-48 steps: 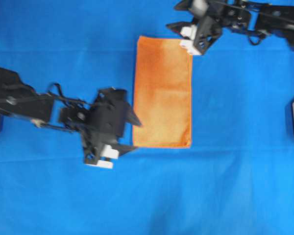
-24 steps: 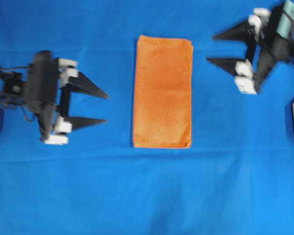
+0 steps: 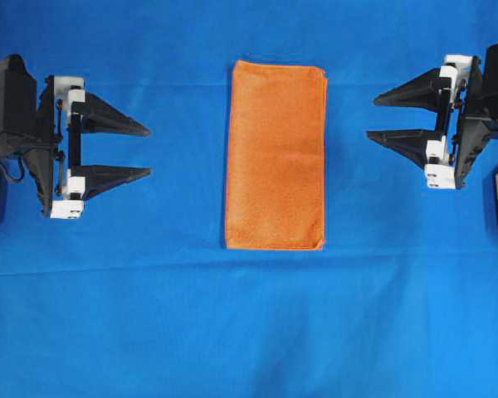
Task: Fold the orange towel.
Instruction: 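Move both grippers toward the far end of the towel strip, then grasp the far corners of the strip with both grippers, then fold the far half of the strip toward the near end with both grippers, then open both grippers to release the folded towel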
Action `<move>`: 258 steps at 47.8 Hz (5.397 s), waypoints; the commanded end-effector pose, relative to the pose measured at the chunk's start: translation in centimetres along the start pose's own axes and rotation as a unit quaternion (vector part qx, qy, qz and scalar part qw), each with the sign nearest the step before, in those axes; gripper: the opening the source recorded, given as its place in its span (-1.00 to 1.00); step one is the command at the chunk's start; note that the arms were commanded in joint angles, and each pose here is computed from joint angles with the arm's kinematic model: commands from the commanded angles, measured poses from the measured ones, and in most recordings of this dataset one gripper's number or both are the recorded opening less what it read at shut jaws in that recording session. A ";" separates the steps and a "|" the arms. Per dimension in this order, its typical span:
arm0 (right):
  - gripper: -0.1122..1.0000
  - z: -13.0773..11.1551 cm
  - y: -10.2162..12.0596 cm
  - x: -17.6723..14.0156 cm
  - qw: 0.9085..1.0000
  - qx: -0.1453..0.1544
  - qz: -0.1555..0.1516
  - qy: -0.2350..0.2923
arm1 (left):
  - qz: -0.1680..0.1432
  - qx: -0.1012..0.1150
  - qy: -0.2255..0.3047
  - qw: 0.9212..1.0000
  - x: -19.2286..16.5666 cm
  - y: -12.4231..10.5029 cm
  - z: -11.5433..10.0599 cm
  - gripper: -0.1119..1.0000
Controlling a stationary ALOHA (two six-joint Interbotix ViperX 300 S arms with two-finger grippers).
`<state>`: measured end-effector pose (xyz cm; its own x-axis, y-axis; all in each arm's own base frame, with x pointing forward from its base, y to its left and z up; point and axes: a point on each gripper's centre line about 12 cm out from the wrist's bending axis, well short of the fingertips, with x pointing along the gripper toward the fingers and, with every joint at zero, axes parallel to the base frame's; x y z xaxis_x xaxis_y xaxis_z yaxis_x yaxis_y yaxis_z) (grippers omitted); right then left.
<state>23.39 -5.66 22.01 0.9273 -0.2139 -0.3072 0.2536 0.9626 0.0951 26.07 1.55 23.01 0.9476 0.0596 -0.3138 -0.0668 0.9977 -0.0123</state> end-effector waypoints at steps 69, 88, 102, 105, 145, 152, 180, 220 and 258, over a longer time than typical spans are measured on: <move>0.35 -7.3 -12.4 13.9 0.969 0.069 -0.150 0.184 | 0.180 -0.080 0.130 0.972 17.8 16.8 -9.0 0.76; -0.60 -7.3 -12.3 14.0 0.970 0.076 -0.150 0.178 | 0.171 -0.069 0.133 0.974 18.2 16.1 -9.2 -0.13; -0.74 -6.9 -12.1 14.1 0.972 0.082 -0.150 0.161 | 0.162 -0.046 0.135 0.976 18.4 15.5 -9.0 -0.78; -0.74 -6.9 -12.1 14.2 0.973 0.084 -0.149 0.157 | 0.162 -0.045 0.132 0.977 18.4 15.6 -8.7 -0.78; -0.74 -3.3 -10.6 12.3 0.981 0.070 -0.138 0.115 | 0.152 -0.020 0.113 0.982 15.7 14.1 -4.5 -0.78; -0.74 -2.8 -8.9 11.4 0.984 0.066 -0.121 0.110 | 0.132 -0.003 0.097 0.986 14.8 11.9 -3.1 -0.78; -0.74 -4.3 1.5 9.1 0.984 0.055 -0.006 0.167 | 0.004 0.044 0.104 0.994 13.2 0.6 -3.4 -0.78; -0.74 -8.7 5.5 10.0 0.969 0.059 0.026 0.237 | -0.035 0.039 0.159 0.986 15.2 -3.0 -8.2 -0.78; 0.32 -0.4 8.3 5.6 0.982 0.036 0.092 0.158 | -0.039 0.042 0.124 0.991 9.2 -2.9 -0.7 0.42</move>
<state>31.15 1.08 18.20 0.7926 0.0292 -0.6090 0.1489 0.9593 0.2398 35.63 -0.68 16.79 0.8112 -0.0137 -0.5846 0.0377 0.9989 0.0289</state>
